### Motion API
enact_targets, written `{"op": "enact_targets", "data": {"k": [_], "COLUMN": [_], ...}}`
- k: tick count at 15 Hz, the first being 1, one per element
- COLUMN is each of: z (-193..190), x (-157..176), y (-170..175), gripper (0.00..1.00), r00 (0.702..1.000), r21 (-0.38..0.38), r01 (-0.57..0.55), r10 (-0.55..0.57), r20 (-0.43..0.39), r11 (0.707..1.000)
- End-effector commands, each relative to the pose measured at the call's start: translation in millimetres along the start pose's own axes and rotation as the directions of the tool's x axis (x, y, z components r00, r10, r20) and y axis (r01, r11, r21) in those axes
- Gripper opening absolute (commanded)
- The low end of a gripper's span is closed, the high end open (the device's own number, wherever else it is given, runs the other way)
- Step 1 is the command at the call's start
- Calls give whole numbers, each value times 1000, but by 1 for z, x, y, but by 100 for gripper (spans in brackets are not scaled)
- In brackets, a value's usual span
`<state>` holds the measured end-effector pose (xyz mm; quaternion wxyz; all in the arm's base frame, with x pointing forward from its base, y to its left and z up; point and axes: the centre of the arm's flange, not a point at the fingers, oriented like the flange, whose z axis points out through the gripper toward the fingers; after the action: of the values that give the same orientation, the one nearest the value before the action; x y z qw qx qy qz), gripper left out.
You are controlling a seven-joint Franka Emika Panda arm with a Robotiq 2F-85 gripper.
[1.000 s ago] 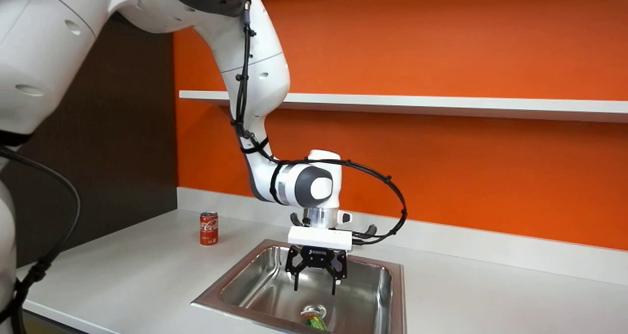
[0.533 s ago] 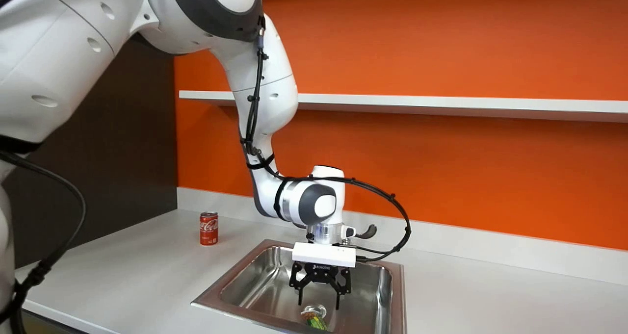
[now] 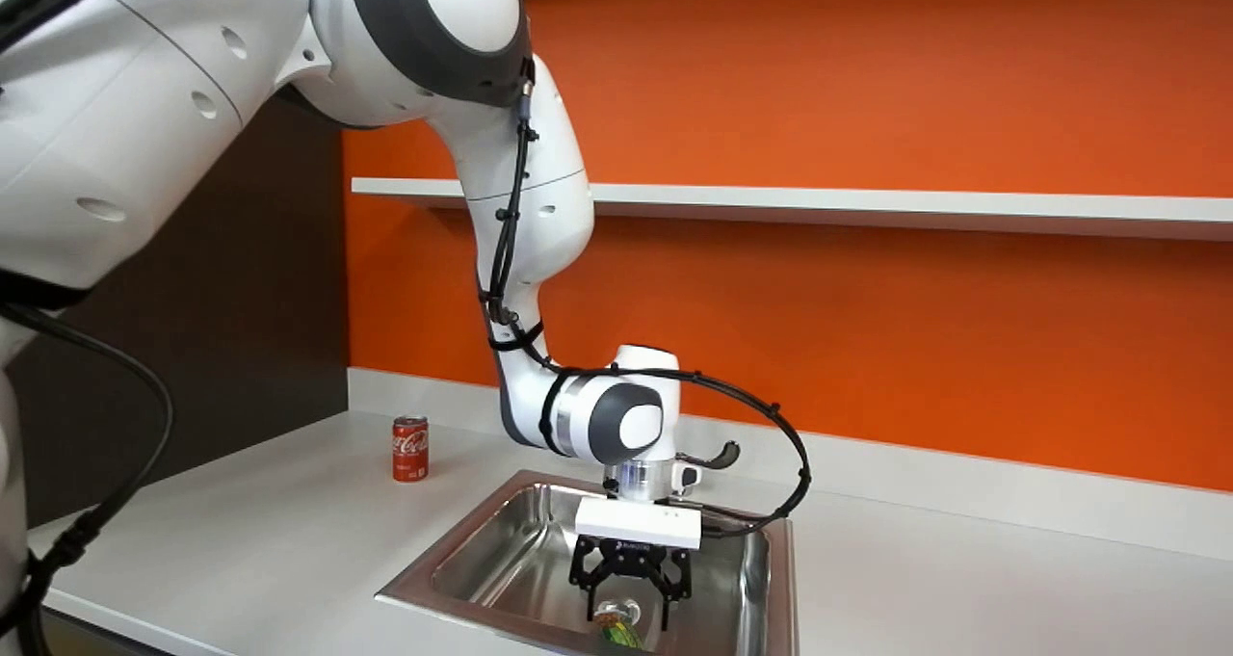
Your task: Remove the chocolate from the sink
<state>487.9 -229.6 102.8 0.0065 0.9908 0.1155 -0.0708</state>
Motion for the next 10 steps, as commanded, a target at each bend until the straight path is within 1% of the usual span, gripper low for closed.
{"op": "enact_targets", "data": {"k": [1,8,10], "z": [0,0,1], "x": [0,0,3], "y": [0,0,2], "gripper": [100,100,100], "r00": [1000,1000,1000], "r21": [0,0,1], "r01": [0,1,27], "r10": [0,-1,-27], "r20": [0,0,10], "r11": [1000,1000,1000]}}
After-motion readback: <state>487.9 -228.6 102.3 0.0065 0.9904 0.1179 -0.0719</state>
